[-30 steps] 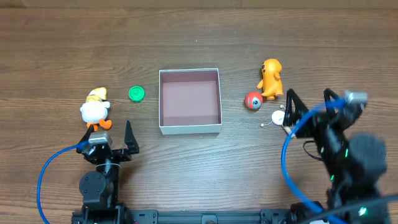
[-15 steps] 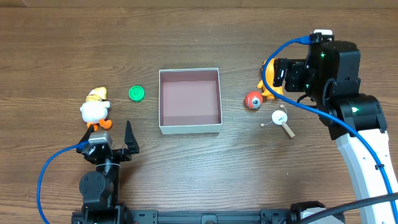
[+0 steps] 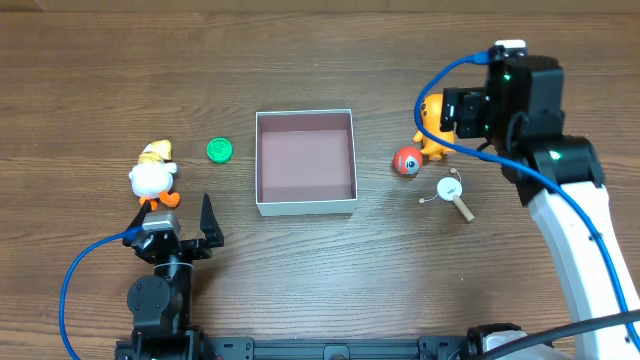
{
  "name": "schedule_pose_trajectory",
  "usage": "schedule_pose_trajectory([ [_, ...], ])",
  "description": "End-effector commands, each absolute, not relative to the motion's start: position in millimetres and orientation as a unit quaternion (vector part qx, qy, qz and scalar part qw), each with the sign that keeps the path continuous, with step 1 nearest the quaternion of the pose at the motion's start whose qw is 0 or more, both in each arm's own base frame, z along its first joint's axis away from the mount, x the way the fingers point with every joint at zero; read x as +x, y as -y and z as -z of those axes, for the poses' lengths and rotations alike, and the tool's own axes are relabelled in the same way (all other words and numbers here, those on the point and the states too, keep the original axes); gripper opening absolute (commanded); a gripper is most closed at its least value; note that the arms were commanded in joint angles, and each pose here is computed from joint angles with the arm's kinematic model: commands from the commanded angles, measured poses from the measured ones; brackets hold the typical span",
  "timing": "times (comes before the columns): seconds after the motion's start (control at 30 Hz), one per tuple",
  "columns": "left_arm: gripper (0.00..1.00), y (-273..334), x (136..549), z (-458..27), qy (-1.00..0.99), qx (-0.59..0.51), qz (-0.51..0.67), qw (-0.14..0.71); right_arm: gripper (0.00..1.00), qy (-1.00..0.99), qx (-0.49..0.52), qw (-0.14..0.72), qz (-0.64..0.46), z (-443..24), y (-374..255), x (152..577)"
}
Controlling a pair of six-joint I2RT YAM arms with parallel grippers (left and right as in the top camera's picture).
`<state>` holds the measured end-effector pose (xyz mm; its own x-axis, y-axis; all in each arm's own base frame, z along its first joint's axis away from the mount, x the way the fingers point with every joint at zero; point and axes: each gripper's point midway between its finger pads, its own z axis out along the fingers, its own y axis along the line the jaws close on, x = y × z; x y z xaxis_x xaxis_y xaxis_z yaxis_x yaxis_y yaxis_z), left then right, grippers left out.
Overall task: Pack container
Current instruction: 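Reach the right gripper to the orange dinosaur and grasp it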
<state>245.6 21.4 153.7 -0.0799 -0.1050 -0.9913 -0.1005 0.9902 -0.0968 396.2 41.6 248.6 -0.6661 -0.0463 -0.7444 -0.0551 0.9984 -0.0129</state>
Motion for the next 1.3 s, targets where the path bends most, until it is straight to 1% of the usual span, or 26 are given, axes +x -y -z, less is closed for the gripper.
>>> schedule_pose_trajectory([
  [0.0,1.0,-19.9,245.6,-154.6,-0.733,-0.07,0.009,0.677,0.96,-0.909,-0.028,0.415,0.003,-243.0,-42.9,421.2],
  [0.13,1.0,-19.8,245.6,-154.8,-0.733,-0.069,0.009,0.677,0.96,-0.914,-0.029,0.405,0.003,-213.2,-46.7,447.6],
  [0.23,1.0,-19.8,245.6,-154.6,-0.733,-0.07,0.009,0.677,0.95,-0.921,-0.03,0.389,0.005,-195.1,-47.7,454.1],
  [0.33,1.0,-19.8,245.6,-154.6,-0.733,-0.07,0.009,0.677,0.9,-0.932,-0.036,0.361,-0.005,-168.8,-52.7,457.9],
  [0.47,1.0,-19.8,245.6,-154.6,-0.733,-0.07,0.009,0.677,0.89,-0.949,-0.038,0.312,0.001,-120.9,-53.0,461.9],
  [0.53,1.0,-19.8,245.6,-154.6,-0.733,-0.07,0.009,0.677,0.89,-0.955,-0.039,0.296,0.002,-105.9,-52.9,461.7],
  [0.63,1.0,-19.8,245.6,-154.6,-0.733,-0.07,0.009,0.677,0.89,-0.957,-0.034,0.289,0.02,-99.2,-46.5,462.0],
  [0.67,1.0,-19.8,245.6,-154.6,-0.733,-0.07,0.009,0.677,0.87,-0.957,-0.033,0.288,0.024,-98.9,-45.1,461.8],
  [0.7,1.0,-19.8,245.6,-154.6,-0.733,-0.07,0.009,0.677,0.83,-0.957,-0.032,0.286,0.026,-98.0,-44.1,461.2],
  [0.73,1.0,-19.8,245.6,-154.6,-0.733,-0.07,0.009,0.677,0.82,-0.957,-0.031,0.286,0.026,-97.7,-42.9,461.0],
  [1.0,1.0,-19.9,245.6,-154.6,-0.733,-0.07,0.009,0.677,0.79,-0.962,-0.018,0.272,0.031,-82.4,-28.6,455.0],
  [1.17,1.0,-19.9,245.6,-154.6,-0.733,-0.07,0.009,0.677,0.76,-0.966,-0.019,0.256,0.03,-67.9,-29.1,452.2],
  [1.27,1.0,-19.9,245.6,-154.6,-0.733,-0.07,0.009,0.677,0.72,-0.967,-0.02,0.254,0.027,-66.2,-30.4,452.1],
])
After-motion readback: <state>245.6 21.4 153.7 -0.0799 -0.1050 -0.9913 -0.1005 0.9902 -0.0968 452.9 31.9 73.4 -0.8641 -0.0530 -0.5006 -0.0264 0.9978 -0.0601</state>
